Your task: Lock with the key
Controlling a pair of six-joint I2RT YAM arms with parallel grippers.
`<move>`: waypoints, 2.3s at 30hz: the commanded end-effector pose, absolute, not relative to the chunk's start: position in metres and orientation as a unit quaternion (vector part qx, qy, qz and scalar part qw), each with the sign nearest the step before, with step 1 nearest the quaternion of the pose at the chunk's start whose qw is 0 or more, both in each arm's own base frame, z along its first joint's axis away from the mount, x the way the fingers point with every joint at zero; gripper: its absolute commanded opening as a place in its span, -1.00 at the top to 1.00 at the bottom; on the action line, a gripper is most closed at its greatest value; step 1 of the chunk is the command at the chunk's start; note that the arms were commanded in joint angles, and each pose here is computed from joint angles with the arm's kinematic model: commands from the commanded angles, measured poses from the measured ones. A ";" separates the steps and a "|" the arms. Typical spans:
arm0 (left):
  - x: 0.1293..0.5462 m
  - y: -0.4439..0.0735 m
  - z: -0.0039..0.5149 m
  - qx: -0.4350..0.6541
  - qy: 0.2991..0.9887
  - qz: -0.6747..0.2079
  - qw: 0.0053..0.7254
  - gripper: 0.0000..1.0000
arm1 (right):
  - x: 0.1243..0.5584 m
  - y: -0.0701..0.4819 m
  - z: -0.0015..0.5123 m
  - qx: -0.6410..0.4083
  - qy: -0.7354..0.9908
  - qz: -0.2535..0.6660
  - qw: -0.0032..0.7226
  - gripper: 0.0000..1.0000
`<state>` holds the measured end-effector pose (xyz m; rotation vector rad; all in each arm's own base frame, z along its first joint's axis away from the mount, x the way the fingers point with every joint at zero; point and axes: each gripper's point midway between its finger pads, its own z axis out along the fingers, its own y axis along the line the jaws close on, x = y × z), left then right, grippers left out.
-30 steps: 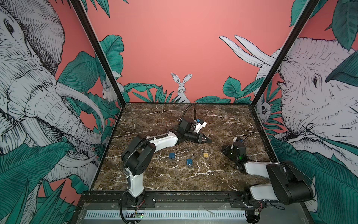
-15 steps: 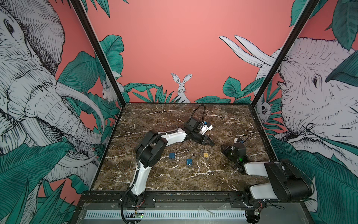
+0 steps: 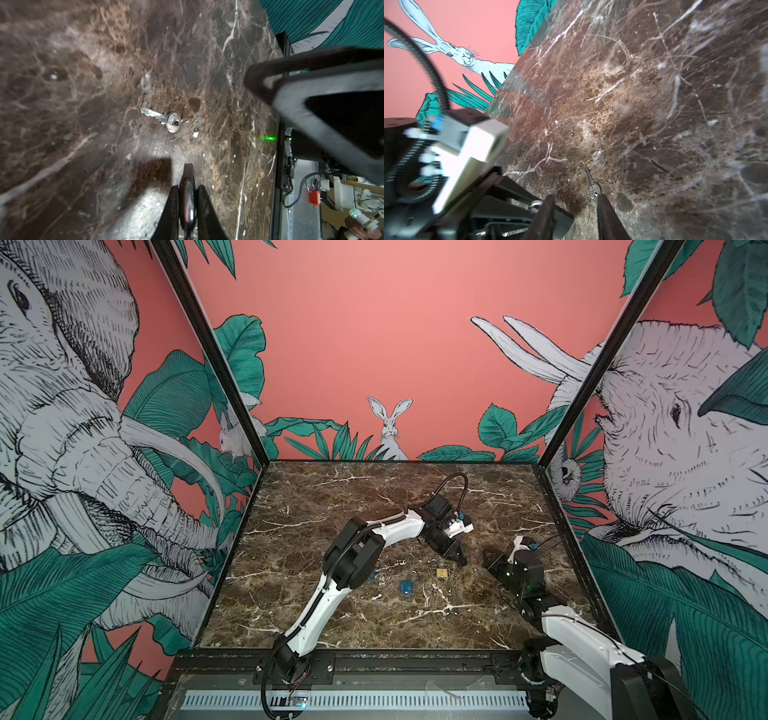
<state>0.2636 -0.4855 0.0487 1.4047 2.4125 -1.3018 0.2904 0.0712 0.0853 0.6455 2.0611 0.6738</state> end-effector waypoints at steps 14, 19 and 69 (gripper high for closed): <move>0.265 -0.499 0.045 0.483 0.762 -0.431 0.013 0.98 | 0.289 0.084 0.087 0.242 0.832 0.295 0.403 0.28; 0.273 -0.502 0.047 0.488 0.764 -0.421 0.029 0.46 | 0.292 0.091 0.087 0.232 0.834 0.307 0.395 0.11; 0.251 -0.259 0.176 0.166 0.840 -0.384 0.346 -0.95 | 0.271 0.215 0.065 -0.037 0.969 0.055 0.238 -0.14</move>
